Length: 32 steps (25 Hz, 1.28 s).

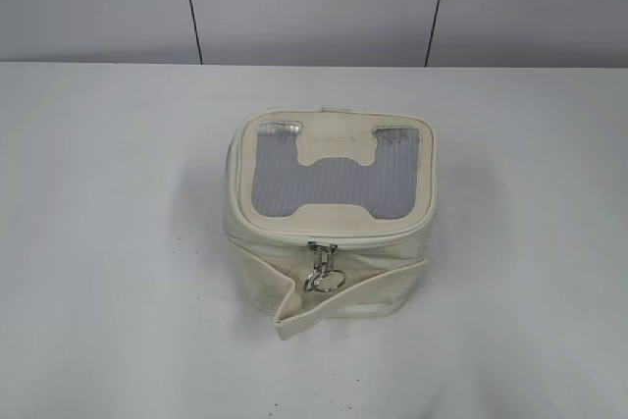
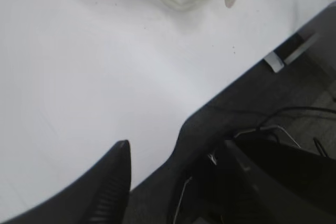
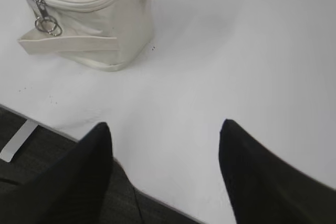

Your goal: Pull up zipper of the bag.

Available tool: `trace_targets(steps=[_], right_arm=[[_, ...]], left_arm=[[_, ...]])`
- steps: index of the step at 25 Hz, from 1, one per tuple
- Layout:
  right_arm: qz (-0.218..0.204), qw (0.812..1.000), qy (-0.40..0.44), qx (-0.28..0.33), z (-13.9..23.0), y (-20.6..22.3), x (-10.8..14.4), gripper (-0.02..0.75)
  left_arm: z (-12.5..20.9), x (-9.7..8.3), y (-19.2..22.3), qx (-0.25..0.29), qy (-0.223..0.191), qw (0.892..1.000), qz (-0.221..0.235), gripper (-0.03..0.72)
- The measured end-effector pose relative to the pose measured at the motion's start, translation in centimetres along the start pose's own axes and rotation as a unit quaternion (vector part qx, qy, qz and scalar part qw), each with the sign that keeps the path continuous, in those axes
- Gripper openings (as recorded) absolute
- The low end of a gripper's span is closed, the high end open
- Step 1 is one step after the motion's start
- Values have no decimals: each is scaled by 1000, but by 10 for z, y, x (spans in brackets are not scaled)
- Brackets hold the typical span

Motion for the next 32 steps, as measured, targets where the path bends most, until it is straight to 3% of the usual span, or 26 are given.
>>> trace_targets(steps=[4, 7, 24, 27, 32], right_arm=[[1, 1000, 0, -11, -1, 4, 0, 501], [2, 1000, 0, -13, -1, 4, 0, 501], [2, 1000, 0, -14, -1, 4, 0, 501], [26, 1000, 12, -11, -1, 4, 0, 501], [121, 991, 62, -2, -1, 5, -1, 501]], left_arm=[[9, 2, -18, -72, 9, 997, -6, 404], [14, 3, -23, -94, 14, 995, -12, 404], [14, 3, -24, -101, 14, 995, -10, 404], [14, 2, -24, -101, 13, 995, -9, 403], [17, 4, -28, -119, -19, 992, -48, 403]])
Point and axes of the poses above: a point on each arm's last joint axis where the gripper is mounted, y pointing out along that axis toward the gripper, x along the wrist's bending axis when the last joint is at zero, z = x × y, the point moved 1 cm from there along y, pointing out along that axis toward the gripper, and after that the axes turned 5 degrees about -y, right-handed, at the moved point
